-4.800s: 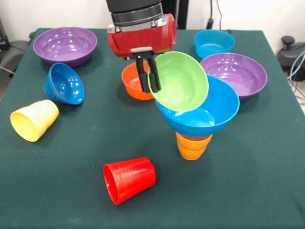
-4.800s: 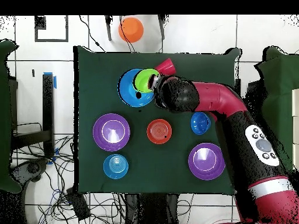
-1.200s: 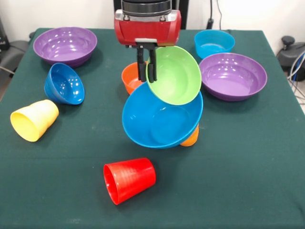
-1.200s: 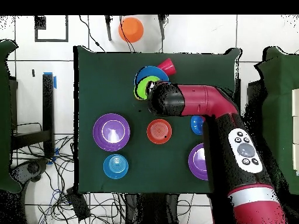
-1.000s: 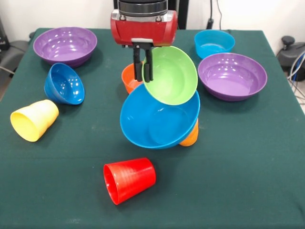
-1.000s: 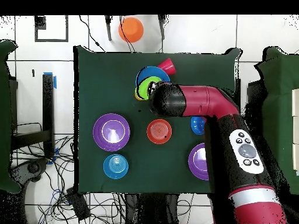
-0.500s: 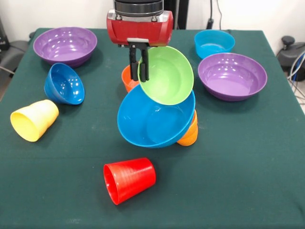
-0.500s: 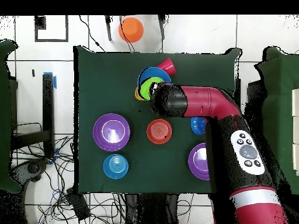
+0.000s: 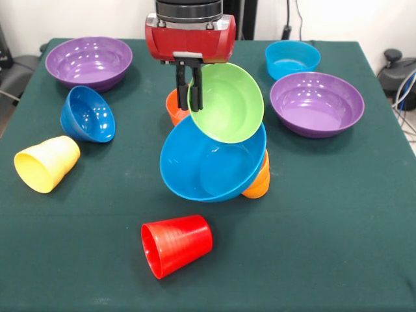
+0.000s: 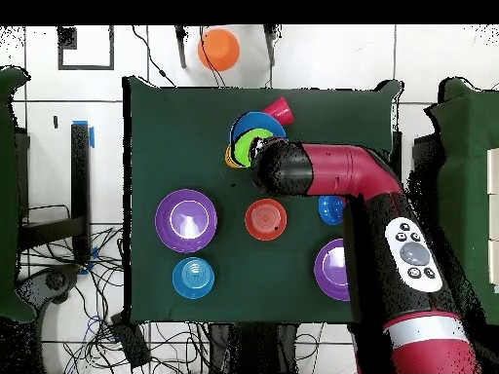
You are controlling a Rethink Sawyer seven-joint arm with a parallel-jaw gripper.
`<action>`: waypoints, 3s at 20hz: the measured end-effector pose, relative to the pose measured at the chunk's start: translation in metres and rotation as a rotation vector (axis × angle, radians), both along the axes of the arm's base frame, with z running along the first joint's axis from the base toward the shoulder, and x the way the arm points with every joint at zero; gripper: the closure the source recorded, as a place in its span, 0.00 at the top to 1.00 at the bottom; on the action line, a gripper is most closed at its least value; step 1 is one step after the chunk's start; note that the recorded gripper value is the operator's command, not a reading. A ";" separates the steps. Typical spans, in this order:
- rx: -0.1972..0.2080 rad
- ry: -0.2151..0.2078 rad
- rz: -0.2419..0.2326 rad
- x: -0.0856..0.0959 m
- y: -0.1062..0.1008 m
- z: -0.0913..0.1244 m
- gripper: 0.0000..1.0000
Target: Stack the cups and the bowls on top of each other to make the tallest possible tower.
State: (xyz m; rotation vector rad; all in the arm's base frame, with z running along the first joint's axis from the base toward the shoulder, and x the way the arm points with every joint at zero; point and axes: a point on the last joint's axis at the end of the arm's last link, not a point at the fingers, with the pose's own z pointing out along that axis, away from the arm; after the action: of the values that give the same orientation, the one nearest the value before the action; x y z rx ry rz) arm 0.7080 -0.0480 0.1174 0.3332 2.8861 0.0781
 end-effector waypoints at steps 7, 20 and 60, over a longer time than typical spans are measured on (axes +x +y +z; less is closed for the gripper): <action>-0.001 0.001 -0.001 0.000 -0.001 0.000 0.00; -0.006 0.001 -0.004 0.000 -0.003 0.000 0.00; -0.006 0.001 -0.005 0.000 -0.003 0.000 1.00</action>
State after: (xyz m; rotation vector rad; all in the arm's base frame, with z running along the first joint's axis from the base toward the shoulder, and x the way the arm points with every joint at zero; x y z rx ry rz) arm 0.7075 -0.0515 0.1172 0.3389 2.8859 0.0685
